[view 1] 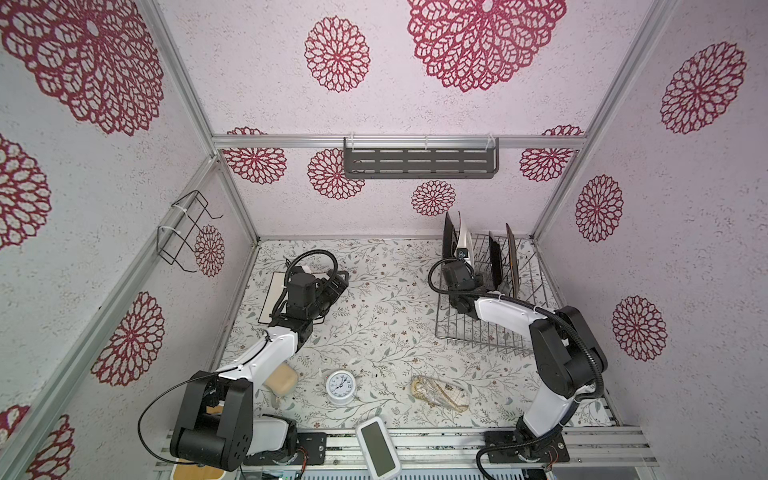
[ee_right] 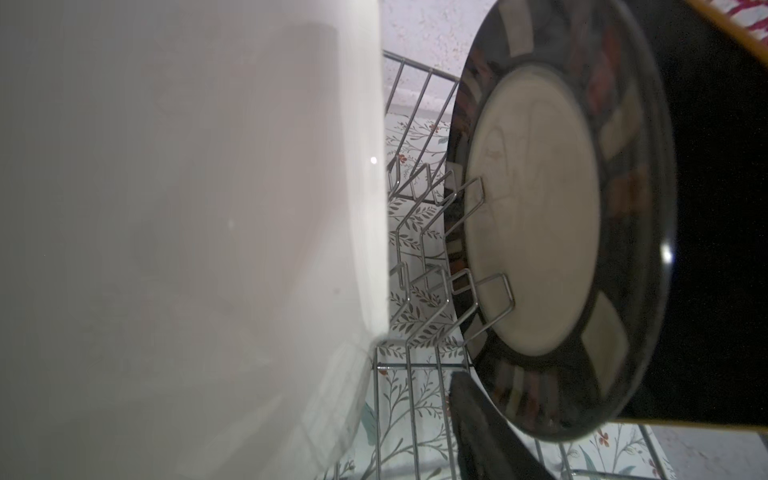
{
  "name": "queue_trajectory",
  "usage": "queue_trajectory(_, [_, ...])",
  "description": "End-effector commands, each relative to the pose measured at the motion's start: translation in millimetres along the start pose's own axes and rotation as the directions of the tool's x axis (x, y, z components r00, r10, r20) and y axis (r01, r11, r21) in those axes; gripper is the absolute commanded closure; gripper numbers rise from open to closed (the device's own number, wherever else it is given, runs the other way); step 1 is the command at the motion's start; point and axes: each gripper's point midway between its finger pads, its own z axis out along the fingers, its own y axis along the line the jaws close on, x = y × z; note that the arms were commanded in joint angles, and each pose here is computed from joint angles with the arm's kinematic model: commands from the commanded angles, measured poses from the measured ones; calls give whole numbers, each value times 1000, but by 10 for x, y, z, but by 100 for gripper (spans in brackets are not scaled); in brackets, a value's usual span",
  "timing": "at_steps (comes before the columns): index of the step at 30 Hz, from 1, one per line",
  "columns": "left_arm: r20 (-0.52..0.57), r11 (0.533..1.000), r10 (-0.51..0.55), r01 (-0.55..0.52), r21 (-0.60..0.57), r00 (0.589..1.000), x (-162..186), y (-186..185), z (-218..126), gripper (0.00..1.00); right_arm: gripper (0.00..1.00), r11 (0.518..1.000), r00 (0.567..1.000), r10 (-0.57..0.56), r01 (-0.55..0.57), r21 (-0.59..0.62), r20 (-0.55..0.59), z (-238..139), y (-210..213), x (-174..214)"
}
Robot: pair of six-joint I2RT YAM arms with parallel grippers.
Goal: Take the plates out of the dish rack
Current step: 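Lower the right gripper beside the dark round plate while the left gripper follows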
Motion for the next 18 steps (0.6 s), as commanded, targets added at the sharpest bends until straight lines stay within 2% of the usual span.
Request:
queue_trajectory(1, [27, 999, 18, -19, 36, 999, -86, -193, -71, 3, 46, 999, 997, 16, -20, 45, 73, -7, -82, -289])
queue_trajectory(18, [28, 999, 23, -23, 28, 999, -103, -204, -64, 3, 56, 996, 994, 11, -21, 85, 107, 96, -137, -372])
